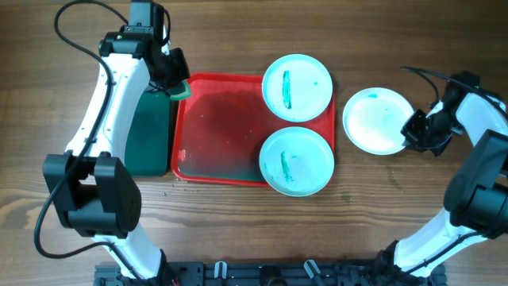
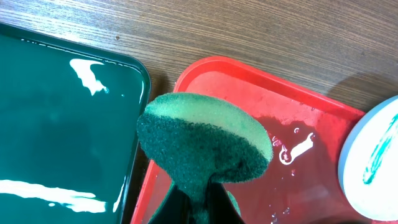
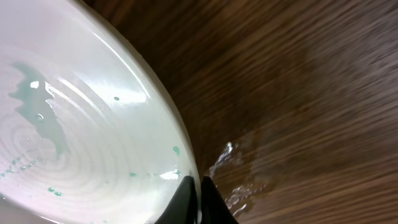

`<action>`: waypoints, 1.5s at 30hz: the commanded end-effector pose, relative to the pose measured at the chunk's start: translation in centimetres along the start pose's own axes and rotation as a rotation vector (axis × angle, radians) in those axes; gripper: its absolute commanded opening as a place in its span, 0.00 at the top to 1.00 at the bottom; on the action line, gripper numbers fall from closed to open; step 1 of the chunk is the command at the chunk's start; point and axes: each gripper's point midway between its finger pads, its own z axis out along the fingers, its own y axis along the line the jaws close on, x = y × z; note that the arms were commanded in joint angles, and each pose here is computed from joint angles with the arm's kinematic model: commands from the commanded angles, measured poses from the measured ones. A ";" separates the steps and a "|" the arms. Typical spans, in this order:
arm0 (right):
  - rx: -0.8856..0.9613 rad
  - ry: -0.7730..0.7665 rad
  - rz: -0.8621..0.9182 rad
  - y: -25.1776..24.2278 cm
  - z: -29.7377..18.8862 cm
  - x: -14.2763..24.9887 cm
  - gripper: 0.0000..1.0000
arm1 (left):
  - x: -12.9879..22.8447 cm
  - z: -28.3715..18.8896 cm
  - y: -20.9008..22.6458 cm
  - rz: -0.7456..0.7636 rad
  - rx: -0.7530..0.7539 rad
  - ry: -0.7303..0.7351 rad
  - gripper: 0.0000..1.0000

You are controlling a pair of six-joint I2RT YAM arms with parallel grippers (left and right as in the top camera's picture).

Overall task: Clean dirty plates on tray and stack at the side
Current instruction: 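Carry the plate right of the red tray and set it down, then drag the bottom plate toward tray center with the right gripper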

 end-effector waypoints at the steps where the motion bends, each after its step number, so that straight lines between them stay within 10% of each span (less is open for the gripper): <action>1: -0.010 -0.014 -0.071 0.9 -1.2 0.6 0.91 | -0.7 -1.0 -0.2 -0.008 0.001 -0.036 0.96; 9: -0.291 -0.119 -0.325 7.3 -9.9 3.1 0.61 | -0.7 -1.0 -0.2 -0.008 0.001 -0.036 0.96; 19: -0.167 0.007 -0.643 13.7 -4.3 12.2 0.61 | -0.7 -1.0 -0.2 -0.008 0.000 -0.034 0.96; 45: -0.042 0.023 -0.698 13.1 2.0 17.4 0.96 | -0.7 -1.0 -0.2 -0.008 0.001 -0.035 0.96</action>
